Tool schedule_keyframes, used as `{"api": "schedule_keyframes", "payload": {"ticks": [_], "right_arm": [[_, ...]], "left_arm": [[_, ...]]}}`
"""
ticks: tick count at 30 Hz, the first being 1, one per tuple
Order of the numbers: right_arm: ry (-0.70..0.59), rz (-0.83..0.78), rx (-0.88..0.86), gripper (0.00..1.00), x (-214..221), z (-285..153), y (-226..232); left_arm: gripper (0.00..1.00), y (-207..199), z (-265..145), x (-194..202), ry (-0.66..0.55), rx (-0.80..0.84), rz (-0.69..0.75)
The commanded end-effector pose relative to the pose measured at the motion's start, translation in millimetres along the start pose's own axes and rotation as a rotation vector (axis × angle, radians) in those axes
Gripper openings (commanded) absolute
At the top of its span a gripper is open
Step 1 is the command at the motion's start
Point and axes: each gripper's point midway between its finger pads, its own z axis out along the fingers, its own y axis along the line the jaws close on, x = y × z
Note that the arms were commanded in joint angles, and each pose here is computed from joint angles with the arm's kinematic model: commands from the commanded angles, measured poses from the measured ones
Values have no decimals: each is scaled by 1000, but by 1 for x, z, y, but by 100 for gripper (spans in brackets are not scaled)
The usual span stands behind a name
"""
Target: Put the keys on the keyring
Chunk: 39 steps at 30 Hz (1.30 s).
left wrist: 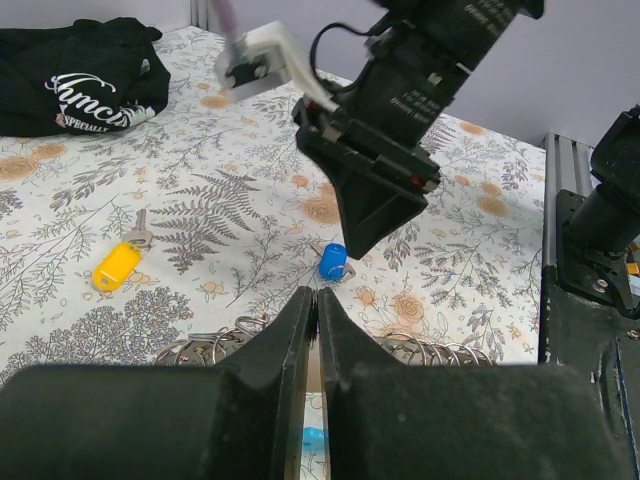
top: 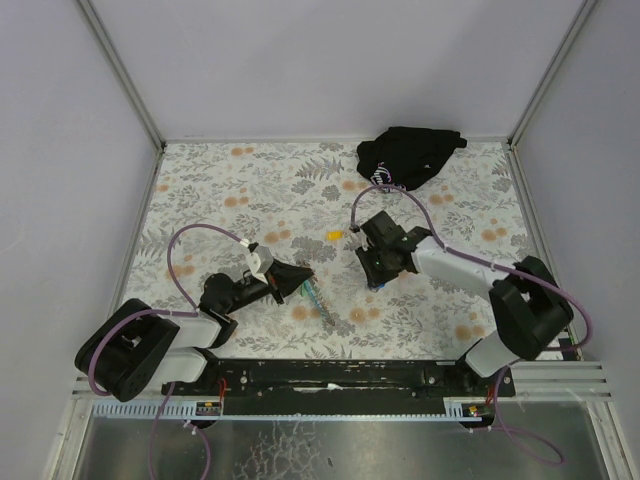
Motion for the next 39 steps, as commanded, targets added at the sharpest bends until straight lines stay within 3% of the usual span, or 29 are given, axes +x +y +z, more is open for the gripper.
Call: {"api": "schedule_keyframes", "payload": {"ticks": [1, 9, 19, 35, 39], "right_arm": [[-203, 9, -18, 31, -20, -11, 3], [-508, -48, -94, 33, -24, -19, 7], [-693, -83, -116, 34, -21, -19, 4], [-666, -105, -125, 32, -13, -5, 5], [-641, -123, -176, 36, -13, -11, 16]], "left_arm": [[4, -1, 4, -21, -71, 15, 46], [4, 0, 4, -21, -71, 14, 45], [4, -1, 4, -21, -73, 16, 45], [5, 0, 3, -22, -78, 1, 41], [20, 12, 3, -28, -99, -82, -26]]}}
